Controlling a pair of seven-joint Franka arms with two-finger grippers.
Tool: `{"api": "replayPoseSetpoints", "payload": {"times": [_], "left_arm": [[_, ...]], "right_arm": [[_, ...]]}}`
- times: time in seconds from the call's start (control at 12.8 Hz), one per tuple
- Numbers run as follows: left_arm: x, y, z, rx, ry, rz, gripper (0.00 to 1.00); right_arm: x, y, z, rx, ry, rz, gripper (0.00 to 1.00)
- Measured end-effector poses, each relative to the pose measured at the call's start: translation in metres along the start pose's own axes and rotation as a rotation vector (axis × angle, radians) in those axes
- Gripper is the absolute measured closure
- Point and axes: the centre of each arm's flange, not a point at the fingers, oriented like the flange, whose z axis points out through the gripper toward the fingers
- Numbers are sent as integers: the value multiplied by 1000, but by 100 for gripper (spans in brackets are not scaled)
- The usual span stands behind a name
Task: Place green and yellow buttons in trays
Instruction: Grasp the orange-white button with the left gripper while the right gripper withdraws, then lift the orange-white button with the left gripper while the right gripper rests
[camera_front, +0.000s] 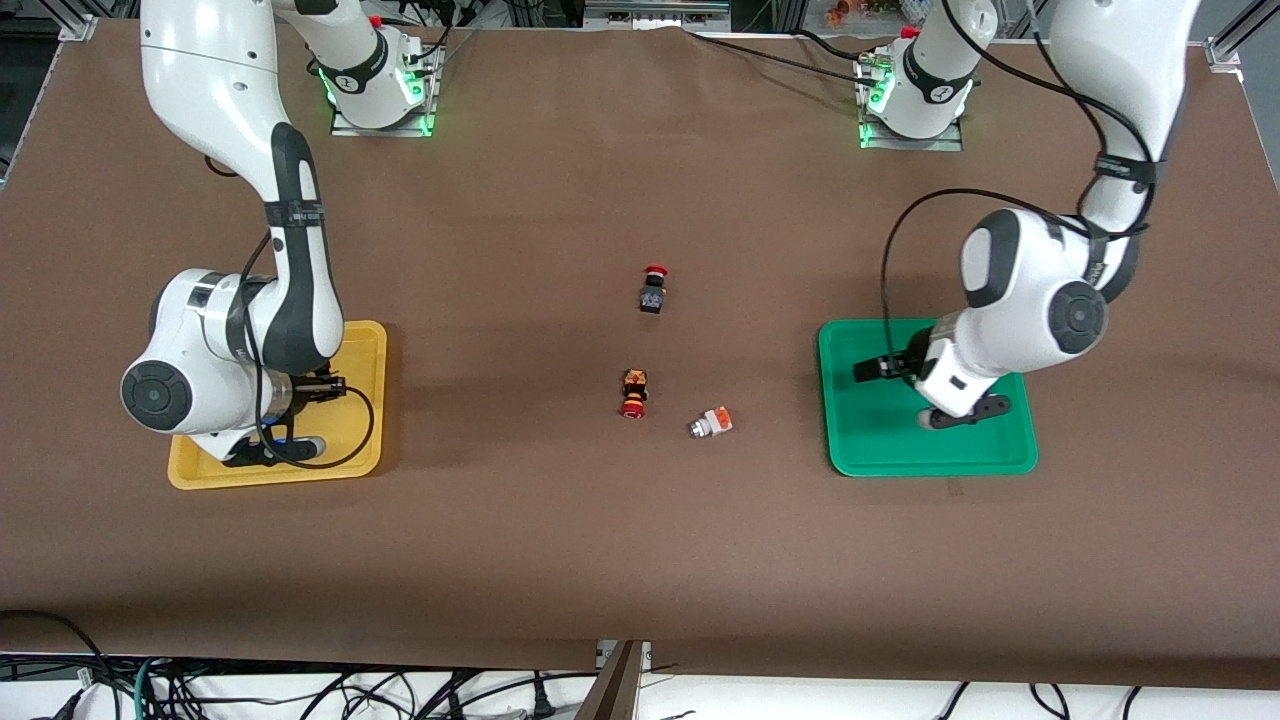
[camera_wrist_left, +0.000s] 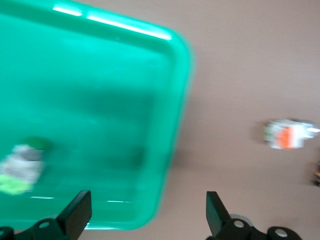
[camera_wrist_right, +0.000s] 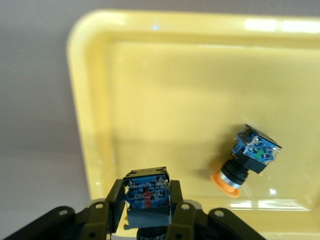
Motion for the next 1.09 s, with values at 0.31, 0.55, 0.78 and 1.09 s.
{"api": "replayPoseSetpoints", "payload": {"times": [0.31, 0.55, 0.78, 1.09], "left_arm": [[-13, 98, 35, -35, 96, 226, 0], [-21, 125, 67, -25, 171, 534, 0], [-27, 145, 104, 18, 220, 852, 0], [-25, 163, 118, 51, 251, 1021, 0]], "right_arm": [[-3, 10, 6, 2, -4, 8, 31], [1, 7, -18, 3, 24, -2, 1], [-5, 15, -73, 20, 14, 3, 0], [-26, 36, -134, 88, 38, 61, 0]]}}
